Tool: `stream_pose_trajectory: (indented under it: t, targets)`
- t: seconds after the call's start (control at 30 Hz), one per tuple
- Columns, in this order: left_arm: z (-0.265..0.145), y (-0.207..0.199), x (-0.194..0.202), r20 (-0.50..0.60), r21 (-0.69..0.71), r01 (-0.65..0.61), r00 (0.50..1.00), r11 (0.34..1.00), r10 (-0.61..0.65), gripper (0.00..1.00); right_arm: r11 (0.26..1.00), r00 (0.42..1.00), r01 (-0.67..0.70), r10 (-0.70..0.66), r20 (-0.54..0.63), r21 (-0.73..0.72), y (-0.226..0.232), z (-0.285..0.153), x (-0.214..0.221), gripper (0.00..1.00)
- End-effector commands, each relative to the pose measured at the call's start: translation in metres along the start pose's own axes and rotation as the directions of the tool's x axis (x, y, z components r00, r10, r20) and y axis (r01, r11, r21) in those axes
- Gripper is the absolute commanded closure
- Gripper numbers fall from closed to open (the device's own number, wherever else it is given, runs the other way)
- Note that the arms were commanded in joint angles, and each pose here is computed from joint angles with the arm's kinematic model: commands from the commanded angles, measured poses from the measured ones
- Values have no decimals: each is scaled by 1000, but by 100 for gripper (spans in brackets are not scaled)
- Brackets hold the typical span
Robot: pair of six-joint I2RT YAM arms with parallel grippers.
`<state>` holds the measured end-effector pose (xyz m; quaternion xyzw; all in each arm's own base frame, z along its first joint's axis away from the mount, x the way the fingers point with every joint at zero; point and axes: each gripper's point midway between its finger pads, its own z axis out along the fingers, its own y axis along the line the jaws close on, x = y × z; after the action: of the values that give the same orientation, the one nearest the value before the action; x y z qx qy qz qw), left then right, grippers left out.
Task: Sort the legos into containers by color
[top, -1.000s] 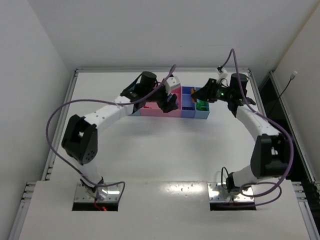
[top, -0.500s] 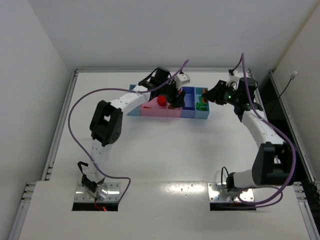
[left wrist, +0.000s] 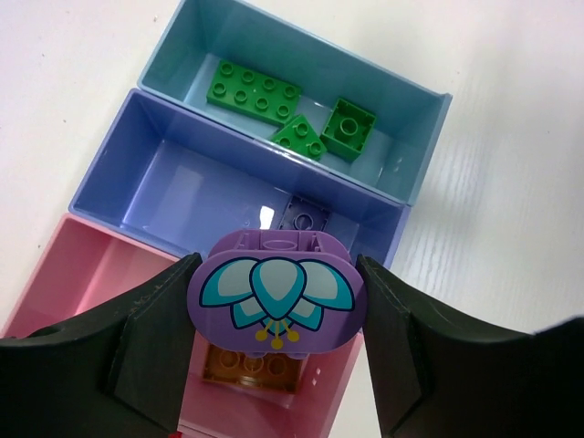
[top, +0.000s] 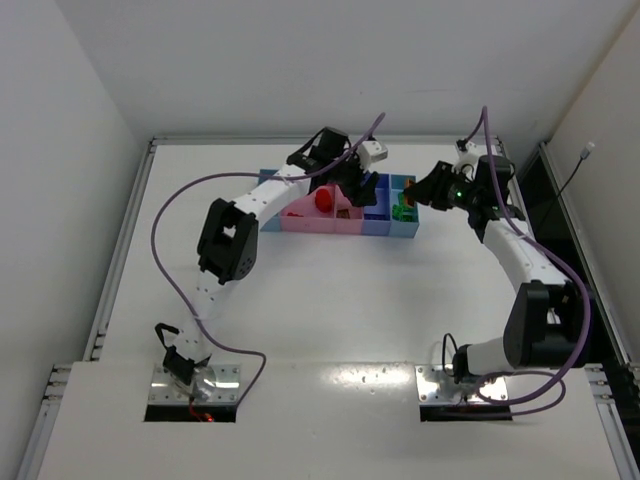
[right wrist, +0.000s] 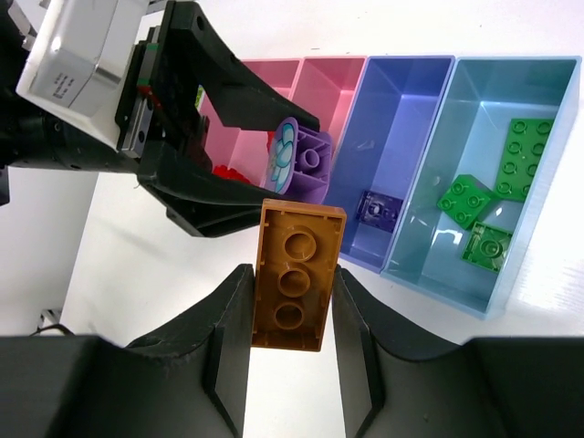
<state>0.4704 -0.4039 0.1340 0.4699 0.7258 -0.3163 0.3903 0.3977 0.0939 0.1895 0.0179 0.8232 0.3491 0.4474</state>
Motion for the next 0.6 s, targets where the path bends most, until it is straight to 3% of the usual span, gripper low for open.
stream_pose_trajectory:
  t: [0.0, 0.1, 0.27, 0.57]
  targets:
    - [3, -4, -16, 30, 21, -26, 999, 999, 25, 80, 1000, 1000, 7, -7, 26, -16, 0, 0, -9, 100]
    - [8, -1, -14, 30, 21, -26, 999, 999, 25, 70, 1000, 1000, 7, -7, 26, -16, 0, 0, -9, 100]
    - [18, -8, -19, 39, 34, -42, 998, 999, 40, 42, 1000, 1000, 1, -1, 20, -13, -2, 1, -6, 100]
    - [25, -9, -18, 36, 33, -46, 998, 998, 45, 21, 1000, 1000, 5, -5, 9, -19, -2, 2, -6, 100]
